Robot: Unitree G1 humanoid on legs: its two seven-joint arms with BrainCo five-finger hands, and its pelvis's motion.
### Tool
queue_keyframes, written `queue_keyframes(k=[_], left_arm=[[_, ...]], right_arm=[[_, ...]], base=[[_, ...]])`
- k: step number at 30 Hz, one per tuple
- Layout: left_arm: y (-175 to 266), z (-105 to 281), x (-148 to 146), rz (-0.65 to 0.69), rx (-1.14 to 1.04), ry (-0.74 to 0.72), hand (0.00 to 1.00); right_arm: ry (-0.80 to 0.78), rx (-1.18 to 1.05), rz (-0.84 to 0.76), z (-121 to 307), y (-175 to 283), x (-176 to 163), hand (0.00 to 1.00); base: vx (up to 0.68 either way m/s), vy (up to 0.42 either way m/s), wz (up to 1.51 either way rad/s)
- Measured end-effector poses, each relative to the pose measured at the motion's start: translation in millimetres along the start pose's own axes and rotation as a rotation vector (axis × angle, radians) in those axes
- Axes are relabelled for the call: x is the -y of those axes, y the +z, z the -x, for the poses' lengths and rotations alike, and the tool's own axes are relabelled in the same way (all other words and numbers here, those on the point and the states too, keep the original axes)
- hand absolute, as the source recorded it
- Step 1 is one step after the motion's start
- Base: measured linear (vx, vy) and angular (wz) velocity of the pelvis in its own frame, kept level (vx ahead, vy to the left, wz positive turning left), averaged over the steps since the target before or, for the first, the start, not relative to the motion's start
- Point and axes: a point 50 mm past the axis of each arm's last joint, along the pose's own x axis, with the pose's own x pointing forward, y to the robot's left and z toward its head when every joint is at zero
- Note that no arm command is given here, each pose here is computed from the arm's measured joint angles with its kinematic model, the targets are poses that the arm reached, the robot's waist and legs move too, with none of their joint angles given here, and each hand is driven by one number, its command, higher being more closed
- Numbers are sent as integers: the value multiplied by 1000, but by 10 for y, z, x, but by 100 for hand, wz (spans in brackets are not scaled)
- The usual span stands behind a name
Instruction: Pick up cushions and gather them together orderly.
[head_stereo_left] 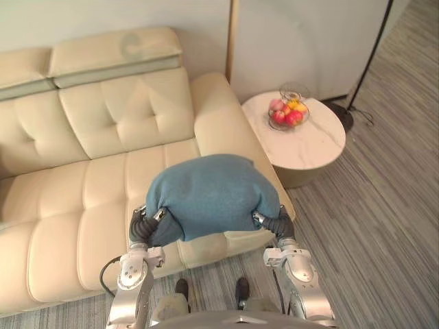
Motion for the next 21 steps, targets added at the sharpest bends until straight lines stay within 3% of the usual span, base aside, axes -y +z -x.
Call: queue_keyframes(k=[7, 10, 15, 21], left_arm=[[-14, -117, 227, 6, -10, -95, 100], [-12, -146, 58, -64, -13, -79, 100], [-21, -136, -55, -99, -21, -65, 100], [38, -145, -18, -109, 7, -77, 100]], right_arm=[[-61, -107, 59, -175, -229, 227, 100], [-58, -182, -24, -96, -392, 34, 100], [-23, -171, -31, -145, -360, -75, 100], [-23, -193, -29, -123, -407, -67, 100]], base=[[-77, 366, 72], [-40, 381, 32], [-79, 336, -28], [18, 49, -3]])
